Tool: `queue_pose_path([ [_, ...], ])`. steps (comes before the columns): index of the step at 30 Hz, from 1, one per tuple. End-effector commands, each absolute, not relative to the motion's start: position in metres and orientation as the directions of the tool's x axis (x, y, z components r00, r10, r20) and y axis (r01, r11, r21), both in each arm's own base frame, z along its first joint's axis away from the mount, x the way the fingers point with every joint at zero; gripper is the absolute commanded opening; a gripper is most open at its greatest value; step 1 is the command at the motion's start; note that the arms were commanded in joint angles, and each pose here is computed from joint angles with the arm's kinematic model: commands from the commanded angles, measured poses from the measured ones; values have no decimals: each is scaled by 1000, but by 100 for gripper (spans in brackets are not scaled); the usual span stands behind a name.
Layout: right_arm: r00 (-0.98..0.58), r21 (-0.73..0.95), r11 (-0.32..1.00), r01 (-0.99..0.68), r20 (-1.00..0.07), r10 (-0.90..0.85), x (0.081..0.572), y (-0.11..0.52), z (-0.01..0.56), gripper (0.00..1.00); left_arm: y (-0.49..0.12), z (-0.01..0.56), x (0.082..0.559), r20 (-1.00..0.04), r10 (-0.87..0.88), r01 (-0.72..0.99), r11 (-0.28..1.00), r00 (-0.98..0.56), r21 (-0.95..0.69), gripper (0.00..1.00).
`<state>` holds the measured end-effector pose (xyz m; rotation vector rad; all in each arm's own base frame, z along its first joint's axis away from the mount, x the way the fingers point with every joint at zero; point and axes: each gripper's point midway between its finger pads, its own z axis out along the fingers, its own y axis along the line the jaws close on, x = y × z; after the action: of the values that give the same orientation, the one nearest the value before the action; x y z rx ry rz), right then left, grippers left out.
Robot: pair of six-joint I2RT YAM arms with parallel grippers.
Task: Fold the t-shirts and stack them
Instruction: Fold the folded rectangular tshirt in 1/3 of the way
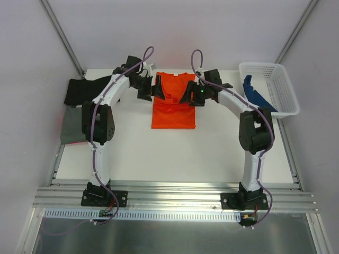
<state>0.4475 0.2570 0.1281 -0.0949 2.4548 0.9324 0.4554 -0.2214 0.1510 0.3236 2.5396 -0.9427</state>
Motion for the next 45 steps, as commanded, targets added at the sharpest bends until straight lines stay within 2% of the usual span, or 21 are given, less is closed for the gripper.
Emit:
queue_pose_path([
  [1,-873,630,733,-257,-476,103,457,277,126,68,-240,130,452,-386,86,330,706,-919,-627,95],
  [9,-897,635,749,-190,-422,130,483,272,74,68,-266,124,454,-397,120,370,671,-910,-643,94],
  [17,-831,644,729,-230,-520,197,548,286,89,68,-272,110,426,-358,165,368,686,-919,-628,94],
  [24,-788,629,732,-264,-578,212,566,289,102,68,-271,95,456,-415,183,410,716,-891,-565,93],
  [32,-799,614,742,-268,-572,185,551,283,101,68,-273,79,506,-490,156,418,768,-857,-486,92],
  [33,-776,603,740,-299,-605,179,549,280,123,68,-272,89,507,-510,154,425,772,-846,-473,93],
  [35,-784,599,744,-297,-597,168,538,272,127,68,-261,95,505,-514,146,408,798,-845,-443,94],
  [36,-772,594,743,-310,-613,168,532,265,147,68,-253,106,499,-519,138,400,806,-844,-436,95],
  [38,-798,598,757,-263,-576,178,516,246,140,68,-243,113,490,-505,121,373,820,-855,-434,95],
  [39,-791,599,757,-261,-583,189,509,238,155,68,-239,132,482,-519,110,376,815,-848,-441,94],
  [41,-840,615,763,-198,-508,192,483,221,136,68,-224,124,462,-457,91,328,818,-885,-472,93],
  [42,-850,621,762,-182,-490,196,474,215,134,68,-220,136,454,-458,79,325,811,-885,-486,92],
  [45,-878,627,768,-134,-435,202,445,200,120,68,-198,119,427,-365,48,249,813,-930,-526,89],
])
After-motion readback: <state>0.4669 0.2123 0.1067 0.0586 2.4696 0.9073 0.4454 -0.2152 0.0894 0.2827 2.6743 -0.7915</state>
